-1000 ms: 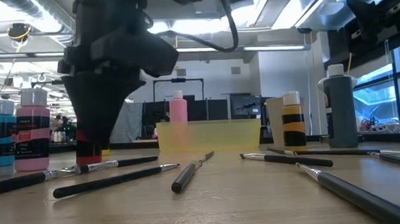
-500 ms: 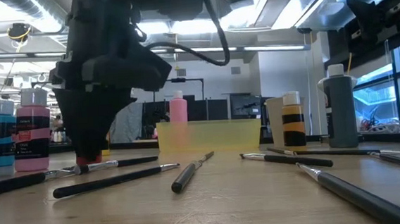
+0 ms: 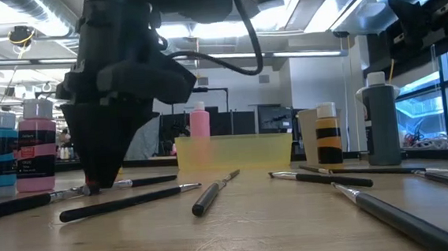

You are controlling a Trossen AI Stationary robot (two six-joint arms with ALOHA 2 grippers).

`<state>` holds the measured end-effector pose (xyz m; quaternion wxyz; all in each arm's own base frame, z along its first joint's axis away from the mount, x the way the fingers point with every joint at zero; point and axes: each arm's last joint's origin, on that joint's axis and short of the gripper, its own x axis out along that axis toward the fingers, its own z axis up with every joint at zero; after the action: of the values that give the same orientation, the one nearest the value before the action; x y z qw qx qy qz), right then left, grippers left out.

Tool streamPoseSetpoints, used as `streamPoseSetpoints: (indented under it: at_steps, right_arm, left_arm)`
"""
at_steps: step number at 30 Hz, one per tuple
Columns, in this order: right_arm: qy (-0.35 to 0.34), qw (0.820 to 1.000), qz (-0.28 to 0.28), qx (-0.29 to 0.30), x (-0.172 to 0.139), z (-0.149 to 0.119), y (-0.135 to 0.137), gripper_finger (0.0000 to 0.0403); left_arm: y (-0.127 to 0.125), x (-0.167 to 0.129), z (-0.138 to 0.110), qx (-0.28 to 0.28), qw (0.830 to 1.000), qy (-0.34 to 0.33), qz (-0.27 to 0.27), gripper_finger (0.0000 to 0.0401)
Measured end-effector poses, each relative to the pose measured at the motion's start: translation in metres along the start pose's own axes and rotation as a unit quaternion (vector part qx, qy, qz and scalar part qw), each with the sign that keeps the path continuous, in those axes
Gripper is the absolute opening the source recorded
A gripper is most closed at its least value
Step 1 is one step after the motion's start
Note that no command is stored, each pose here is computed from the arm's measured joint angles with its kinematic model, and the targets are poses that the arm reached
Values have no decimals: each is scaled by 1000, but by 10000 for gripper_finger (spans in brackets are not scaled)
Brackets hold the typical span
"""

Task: Pick & Place Paint Supplies
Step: Put the silver paint brush into the white cup

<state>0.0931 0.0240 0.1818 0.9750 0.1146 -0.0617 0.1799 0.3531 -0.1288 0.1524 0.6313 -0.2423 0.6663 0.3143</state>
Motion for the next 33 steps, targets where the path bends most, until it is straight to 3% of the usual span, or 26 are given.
streamPoseSetpoints:
  at_steps: [20,33]
  right_arm:
    - [-1,1000,0,0,0,0,0,228]
    - [-1,1000,0,0,0,0,0,228]
  left_arm:
    - [-5,0,2,11,1000,-3,-27,143]
    - [1,0,0,9,1000,1,5,143]
